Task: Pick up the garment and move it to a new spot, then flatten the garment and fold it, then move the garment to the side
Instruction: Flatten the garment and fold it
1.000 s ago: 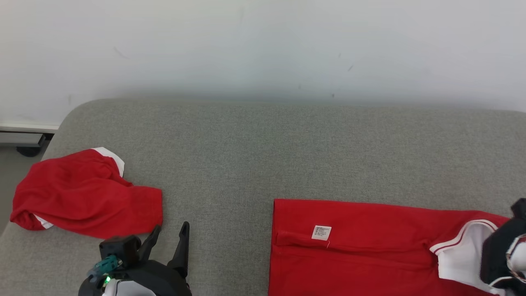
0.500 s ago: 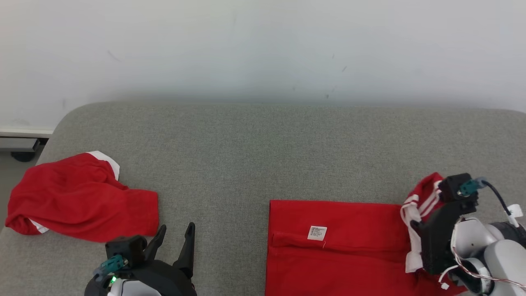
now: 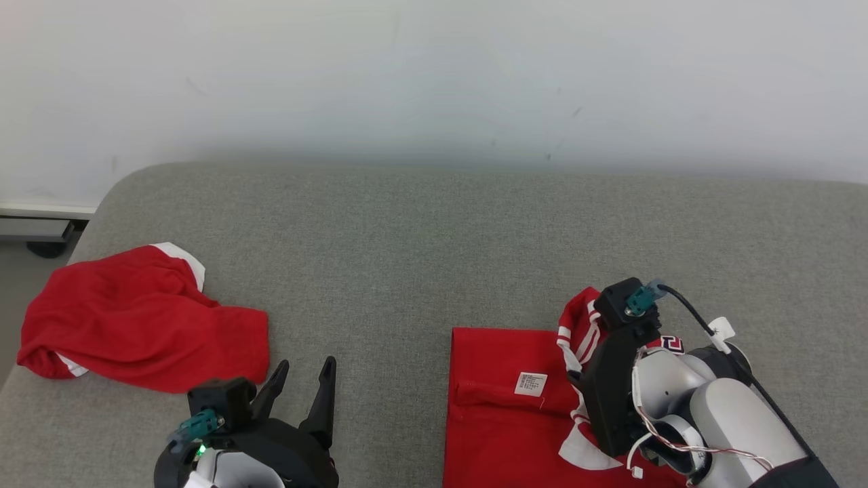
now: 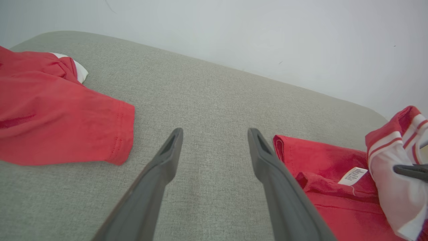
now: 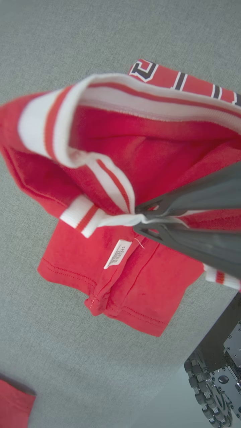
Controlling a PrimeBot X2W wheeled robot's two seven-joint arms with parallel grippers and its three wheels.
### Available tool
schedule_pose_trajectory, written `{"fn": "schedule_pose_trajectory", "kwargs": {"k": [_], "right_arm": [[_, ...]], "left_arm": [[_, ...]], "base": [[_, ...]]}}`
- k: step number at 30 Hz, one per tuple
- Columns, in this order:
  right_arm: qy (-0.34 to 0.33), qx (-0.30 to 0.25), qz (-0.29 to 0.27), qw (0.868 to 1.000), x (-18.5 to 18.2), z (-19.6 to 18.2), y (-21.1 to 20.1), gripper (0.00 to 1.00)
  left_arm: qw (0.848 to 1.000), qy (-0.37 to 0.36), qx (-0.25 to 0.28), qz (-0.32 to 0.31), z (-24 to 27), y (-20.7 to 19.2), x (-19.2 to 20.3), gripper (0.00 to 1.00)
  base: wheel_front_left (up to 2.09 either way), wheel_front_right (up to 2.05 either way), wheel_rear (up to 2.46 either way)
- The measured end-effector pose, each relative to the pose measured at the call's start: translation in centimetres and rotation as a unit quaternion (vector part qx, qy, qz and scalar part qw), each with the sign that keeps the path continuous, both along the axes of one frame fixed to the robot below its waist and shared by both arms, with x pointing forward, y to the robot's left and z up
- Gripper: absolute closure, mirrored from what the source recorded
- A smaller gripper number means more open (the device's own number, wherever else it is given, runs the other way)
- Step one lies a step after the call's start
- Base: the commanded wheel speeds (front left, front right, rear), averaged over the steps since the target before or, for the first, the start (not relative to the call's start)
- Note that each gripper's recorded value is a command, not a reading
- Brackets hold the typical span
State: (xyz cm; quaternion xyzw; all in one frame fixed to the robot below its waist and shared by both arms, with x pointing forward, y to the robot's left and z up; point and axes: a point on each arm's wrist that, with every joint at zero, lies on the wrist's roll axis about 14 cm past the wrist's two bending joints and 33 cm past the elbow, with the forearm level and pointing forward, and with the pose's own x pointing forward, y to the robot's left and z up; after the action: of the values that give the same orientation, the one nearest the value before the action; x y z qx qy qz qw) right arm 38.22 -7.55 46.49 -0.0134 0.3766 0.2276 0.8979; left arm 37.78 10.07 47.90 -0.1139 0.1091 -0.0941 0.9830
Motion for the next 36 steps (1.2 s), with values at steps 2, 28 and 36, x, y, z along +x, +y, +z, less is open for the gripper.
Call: {"fn": "schedule_pose_trajectory", "kwargs": {"k": [2, 28, 36], "right_arm": [[0.006, -0.010, 0.012, 1.000, 0.0, -0.3, 0.7, 1.00], [0.057, -0.013, 0.054, 0.997, 0.3, -2.0, 6.2, 1.00], [0.064, -0.009, 0.059, 0.996, 0.3, -2.4, 7.5, 1.00]], "left_arm": [[1.000, 0.001, 0.001, 0.004, -0.1, 0.3, 0.0, 0.00], [0.999, 0.007, 0.000, 0.033, -0.5, 2.4, -0.7, 0.00], [0.999, 0.009, 0.000, 0.041, -0.6, 2.8, -1.2, 0.00]], "base": [[0.00, 0.00, 0.00], [0.00, 0.00, 0.00], [0.00, 0.00, 0.00]]}}
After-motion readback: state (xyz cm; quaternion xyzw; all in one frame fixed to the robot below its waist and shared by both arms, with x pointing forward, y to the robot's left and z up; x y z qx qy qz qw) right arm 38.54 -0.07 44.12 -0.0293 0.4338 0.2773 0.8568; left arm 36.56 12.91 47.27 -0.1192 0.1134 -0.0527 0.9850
